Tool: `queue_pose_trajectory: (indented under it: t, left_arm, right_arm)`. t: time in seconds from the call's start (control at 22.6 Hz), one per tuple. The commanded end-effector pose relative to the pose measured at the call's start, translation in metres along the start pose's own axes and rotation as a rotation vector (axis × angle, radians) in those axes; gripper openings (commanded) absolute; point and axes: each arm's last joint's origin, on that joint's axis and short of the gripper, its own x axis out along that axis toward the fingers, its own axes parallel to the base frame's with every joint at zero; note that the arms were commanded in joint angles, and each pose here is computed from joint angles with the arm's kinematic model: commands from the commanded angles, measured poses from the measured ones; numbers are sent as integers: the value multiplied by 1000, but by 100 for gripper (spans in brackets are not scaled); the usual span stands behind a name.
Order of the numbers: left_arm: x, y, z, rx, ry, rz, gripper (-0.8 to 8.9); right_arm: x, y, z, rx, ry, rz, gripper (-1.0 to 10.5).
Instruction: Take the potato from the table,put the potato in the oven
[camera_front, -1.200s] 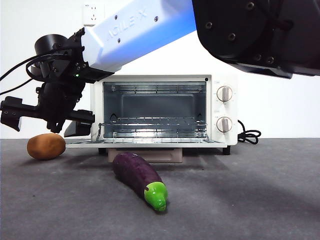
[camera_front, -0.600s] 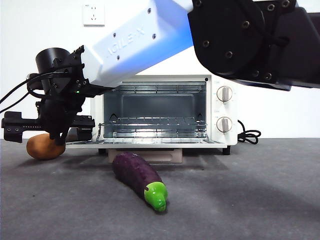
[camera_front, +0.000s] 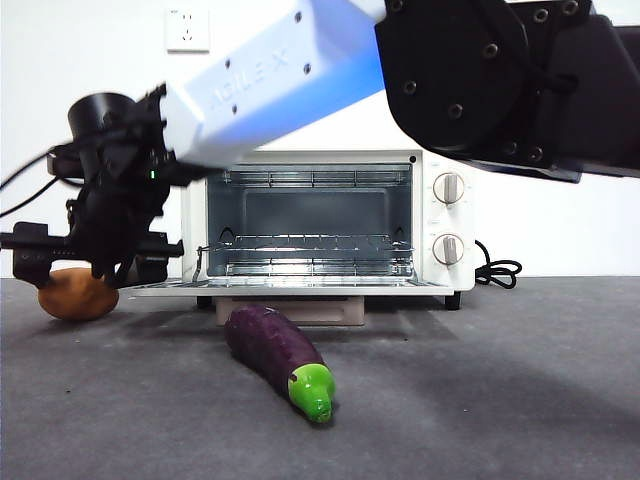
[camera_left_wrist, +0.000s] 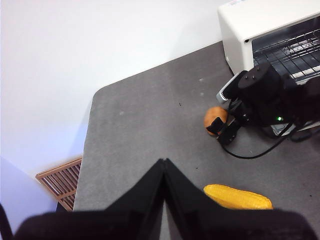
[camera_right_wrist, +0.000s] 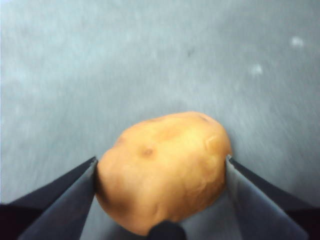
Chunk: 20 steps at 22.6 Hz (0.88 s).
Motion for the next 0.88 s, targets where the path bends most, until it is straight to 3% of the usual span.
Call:
queue_pose_trajectory:
  t: [0.04,0.44,0.53,0.75,0.88]
  left_arm:
    - [0,0,-1,5,-4,-3,-6]
    - [0,-1,-1,-53,-8,-44,-6]
    - [0,-2,-1,-87,-8,-63,-6]
    - [0,-2,-1,-126,-7,-63,-6]
    - [0,-2,-1,-126,-7,-62,-6]
  right_arm:
    - [-34,2,34,-2,44,1,-11]
    - [-258,-13,147,-52,155,53,-8]
    - [-310,-15,169,-34,54,121,-8]
    - [-438,-18,197,-42,-177,193,-8]
    - [-479,-15,198,-91,-224,170,-8]
